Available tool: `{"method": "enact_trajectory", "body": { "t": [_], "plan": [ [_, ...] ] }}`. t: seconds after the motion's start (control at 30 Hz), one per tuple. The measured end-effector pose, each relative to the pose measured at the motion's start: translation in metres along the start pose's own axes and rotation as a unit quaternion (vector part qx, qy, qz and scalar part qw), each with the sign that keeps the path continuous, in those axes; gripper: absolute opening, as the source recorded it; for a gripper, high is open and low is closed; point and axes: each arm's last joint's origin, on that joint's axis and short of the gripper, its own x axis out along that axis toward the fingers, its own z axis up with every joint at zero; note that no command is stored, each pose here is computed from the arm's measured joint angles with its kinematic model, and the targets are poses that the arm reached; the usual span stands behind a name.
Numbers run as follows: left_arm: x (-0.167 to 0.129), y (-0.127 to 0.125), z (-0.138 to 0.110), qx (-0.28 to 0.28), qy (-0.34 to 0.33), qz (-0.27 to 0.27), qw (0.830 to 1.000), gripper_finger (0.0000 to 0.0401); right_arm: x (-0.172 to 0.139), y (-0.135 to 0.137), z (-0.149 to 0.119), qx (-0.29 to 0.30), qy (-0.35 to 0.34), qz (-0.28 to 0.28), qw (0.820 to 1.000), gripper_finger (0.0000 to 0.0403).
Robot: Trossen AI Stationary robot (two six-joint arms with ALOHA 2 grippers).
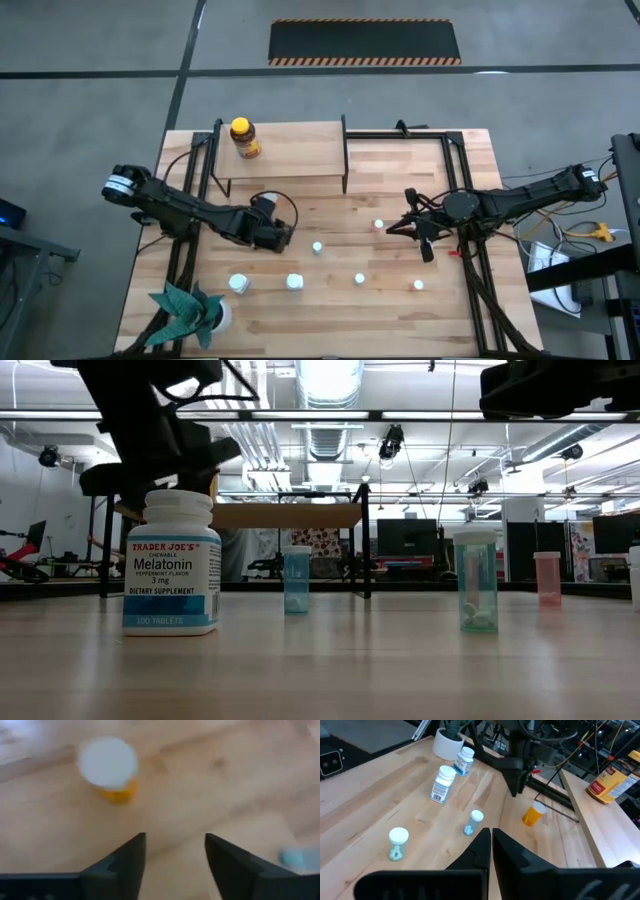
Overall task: Pick and place medicine bottles onto shelf by color
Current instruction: Put the orange pill bottle on the shelf
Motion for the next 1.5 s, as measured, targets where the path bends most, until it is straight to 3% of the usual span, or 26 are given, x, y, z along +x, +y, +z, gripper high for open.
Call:
{"method": "enact_trajectory", "body": {
  "t": [0.1,0.27,0.7,1.3,1.5],
  "plan": [
    [0.008,0.004,-0.004,-0.047,-0.025,0.016,0.998,0.0235,0.0,0.0,0.0,0.0,0.0,0.0,1.0,0.0009],
    [0.024,0.008,-0.014,-0.045,-0.052,0.049,0.996,0.0251,0.0,0.0,0.0,0.0,0.0,0.0,1.0,0.0009],
    [0.049,0.004,-0.021,-0.055,-0.15,0.081,0.984,0.0251,0.0,0.0,0.0,0.0,0.0,0.0,1.0,0.0009],
    [0.087,0.004,-0.026,-0.053,-0.199,0.12,0.971,0.0251,0.0,0.0,0.0,0.0,0.0,0.0,1.0,0.0009],
    [0.092,0.004,-0.029,-0.05,-0.203,0.121,0.97,0.022,0.0,0.0,0.0,0.0,0.0,0.0,1.0,0.0009]
  ]
}}
